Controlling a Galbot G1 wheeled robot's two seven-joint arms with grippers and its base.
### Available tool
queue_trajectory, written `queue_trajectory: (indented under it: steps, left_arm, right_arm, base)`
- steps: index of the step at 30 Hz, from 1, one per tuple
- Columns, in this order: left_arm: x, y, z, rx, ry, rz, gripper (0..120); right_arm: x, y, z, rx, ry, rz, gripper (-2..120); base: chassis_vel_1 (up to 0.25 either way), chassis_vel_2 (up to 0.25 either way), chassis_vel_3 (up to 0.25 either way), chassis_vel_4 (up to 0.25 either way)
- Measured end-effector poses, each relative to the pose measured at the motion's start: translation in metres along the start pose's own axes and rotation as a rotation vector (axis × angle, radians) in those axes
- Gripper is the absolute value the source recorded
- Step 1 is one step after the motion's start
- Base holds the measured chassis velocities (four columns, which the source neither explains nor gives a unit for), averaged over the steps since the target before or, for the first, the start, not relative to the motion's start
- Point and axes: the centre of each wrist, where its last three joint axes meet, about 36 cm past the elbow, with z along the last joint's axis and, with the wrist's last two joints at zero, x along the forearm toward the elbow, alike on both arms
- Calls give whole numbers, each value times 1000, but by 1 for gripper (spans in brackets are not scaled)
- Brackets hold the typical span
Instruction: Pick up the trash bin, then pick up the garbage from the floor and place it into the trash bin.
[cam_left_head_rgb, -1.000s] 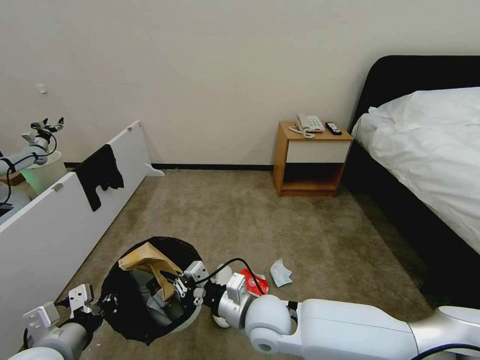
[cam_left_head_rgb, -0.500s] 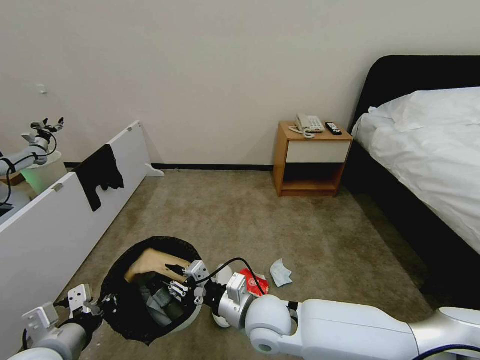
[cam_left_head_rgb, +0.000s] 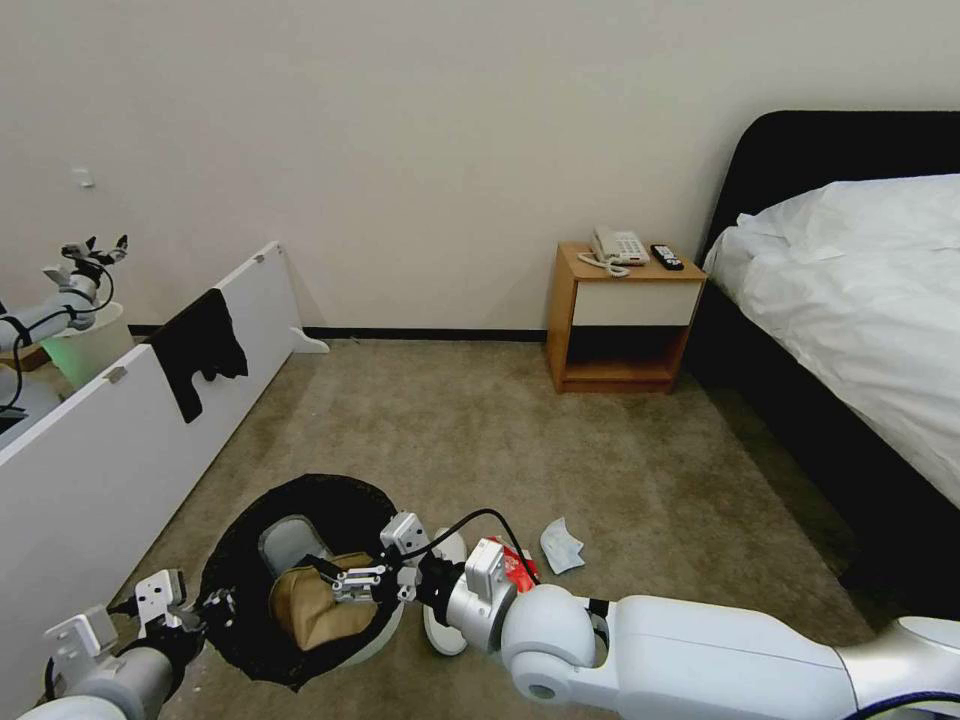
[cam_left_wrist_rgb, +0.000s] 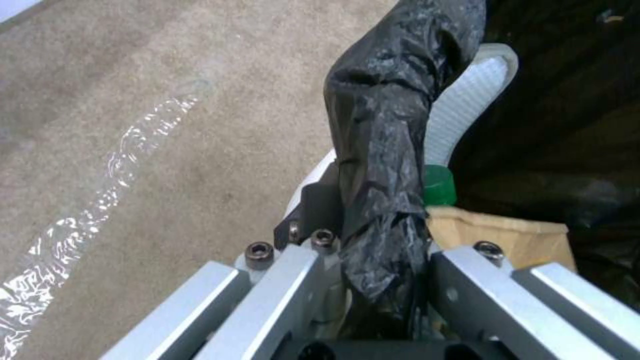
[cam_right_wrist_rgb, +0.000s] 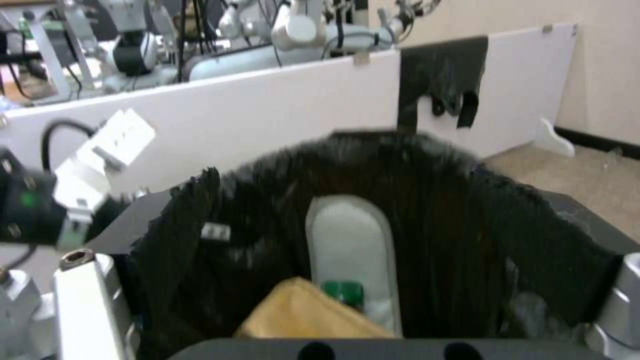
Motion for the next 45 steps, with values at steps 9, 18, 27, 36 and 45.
queue_trajectory:
  steps: [9, 18, 27, 36, 45]
  left_arm:
    - [-1, 8, -2, -7, -1, -31, 1]
    - [-2, 23, -5, -21, 1, -80, 1]
    - [-1, 28, -3, -9, 3, -98, 1]
    - [5, 30, 3, 21, 1, -102, 1]
    - [11, 25, 10, 48, -7, -97, 1]
  right_arm:
    - [7, -9, -57, -50, -173, 41, 97]
    - [32, -55, -103, -74, -351, 190, 97]
    - [74, -95, -127, -51, -477, 345, 98]
    - [123, -128, -127, 55, -564, 549, 97]
    - [183, -140, -86, 145, -568, 769, 97]
  base:
    - [0, 0, 0, 0]
    - [0, 0, 0, 0]
    - [0, 0, 0, 0]
    - [0, 0, 0, 0]
    - [0, 0, 0, 0]
